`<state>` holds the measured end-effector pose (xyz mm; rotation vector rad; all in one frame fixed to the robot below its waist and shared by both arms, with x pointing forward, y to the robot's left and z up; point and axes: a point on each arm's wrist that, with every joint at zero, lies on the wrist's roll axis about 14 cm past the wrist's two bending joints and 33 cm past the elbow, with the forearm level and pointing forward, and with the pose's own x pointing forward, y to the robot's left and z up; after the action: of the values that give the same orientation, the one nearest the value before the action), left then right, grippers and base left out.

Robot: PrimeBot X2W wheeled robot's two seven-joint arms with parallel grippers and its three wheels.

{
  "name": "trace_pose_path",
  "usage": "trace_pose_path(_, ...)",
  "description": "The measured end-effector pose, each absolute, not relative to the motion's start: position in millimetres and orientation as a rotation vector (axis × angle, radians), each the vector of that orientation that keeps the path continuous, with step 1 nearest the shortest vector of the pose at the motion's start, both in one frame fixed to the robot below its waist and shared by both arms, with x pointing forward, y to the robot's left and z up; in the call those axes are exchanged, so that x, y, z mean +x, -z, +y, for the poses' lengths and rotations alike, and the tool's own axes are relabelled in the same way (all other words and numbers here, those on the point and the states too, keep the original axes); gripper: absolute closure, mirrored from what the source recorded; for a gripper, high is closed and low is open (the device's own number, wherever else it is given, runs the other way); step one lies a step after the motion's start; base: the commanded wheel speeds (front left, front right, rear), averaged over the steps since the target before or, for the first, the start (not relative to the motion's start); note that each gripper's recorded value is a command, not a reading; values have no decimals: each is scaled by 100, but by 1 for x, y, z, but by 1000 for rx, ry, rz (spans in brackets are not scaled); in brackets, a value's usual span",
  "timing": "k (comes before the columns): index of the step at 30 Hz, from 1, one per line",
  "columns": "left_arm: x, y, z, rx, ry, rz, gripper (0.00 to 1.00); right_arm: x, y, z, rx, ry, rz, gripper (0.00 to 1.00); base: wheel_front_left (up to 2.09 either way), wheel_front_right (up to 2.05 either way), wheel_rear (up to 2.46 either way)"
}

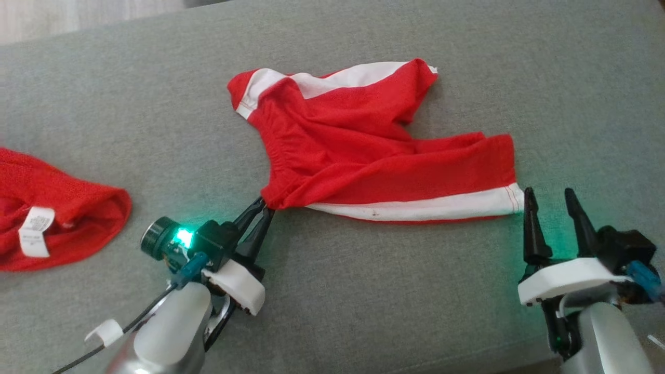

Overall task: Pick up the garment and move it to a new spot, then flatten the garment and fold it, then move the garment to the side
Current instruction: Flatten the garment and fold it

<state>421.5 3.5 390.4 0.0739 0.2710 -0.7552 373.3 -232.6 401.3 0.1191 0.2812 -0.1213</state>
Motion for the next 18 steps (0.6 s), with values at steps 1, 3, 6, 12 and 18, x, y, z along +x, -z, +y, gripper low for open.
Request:
trace_pose_path(1,421,-393,4,72,752,265,100,374,-398,-231,122,116,298,0,0,0,0)
trace_pose_path(3,421,-397,5,69,746,254,100,377,-394,-224,131,97,320,0,0,0,0)
trace_pose_path(6,421,-400,8,67,739,245,100,381,-389,-214,138,66,347,0,0,0,0)
trace_pose_path(12,420,-404,8,65,734,238,100,373,-369,-200,171,38,434,0,0,0,0)
trace_pose_path(18,419,-405,8,66,735,233,100,375,-367,-191,187,15,446,0,0,0,0)
